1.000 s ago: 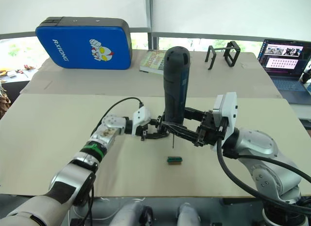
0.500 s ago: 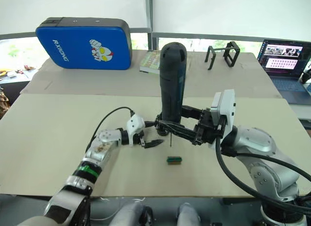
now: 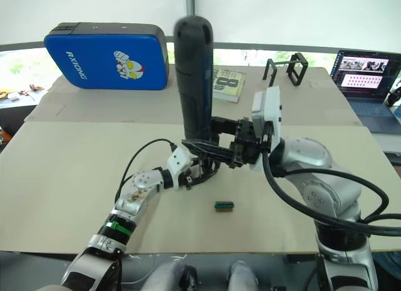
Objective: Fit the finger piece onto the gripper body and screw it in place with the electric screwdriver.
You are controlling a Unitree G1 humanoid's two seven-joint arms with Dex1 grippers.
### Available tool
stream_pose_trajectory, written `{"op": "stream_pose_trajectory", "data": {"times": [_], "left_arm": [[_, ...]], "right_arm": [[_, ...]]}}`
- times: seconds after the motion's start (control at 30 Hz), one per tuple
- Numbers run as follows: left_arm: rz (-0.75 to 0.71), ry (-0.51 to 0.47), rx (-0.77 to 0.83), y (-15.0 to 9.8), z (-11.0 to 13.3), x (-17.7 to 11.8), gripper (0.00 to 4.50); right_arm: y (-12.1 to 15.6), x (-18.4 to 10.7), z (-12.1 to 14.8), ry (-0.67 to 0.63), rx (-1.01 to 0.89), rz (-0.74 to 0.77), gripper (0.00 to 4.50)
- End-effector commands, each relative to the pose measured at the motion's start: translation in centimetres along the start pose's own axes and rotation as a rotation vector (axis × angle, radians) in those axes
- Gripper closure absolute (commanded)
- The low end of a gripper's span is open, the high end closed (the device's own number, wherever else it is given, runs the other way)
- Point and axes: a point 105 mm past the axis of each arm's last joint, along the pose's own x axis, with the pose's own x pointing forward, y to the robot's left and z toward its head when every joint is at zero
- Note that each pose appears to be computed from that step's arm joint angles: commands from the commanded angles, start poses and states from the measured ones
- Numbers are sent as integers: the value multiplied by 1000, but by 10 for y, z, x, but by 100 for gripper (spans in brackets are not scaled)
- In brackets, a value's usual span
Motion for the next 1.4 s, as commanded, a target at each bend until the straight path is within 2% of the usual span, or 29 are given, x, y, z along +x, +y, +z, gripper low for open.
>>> {"op": "stream_pose_trajectory", "data": {"times": [0.03,0.5,1.4], "left_arm": [[-11,-40,29,2,12,1,219],[-12,-49,23,0,13,2,219],[-10,-61,32,2,18,3,219]], "right_arm": [[-3,8,10,-19,-64,9,258],[-27,20,8,41,-138,-33,258],[-28,17,-12,84,-132,-31,258]]}}
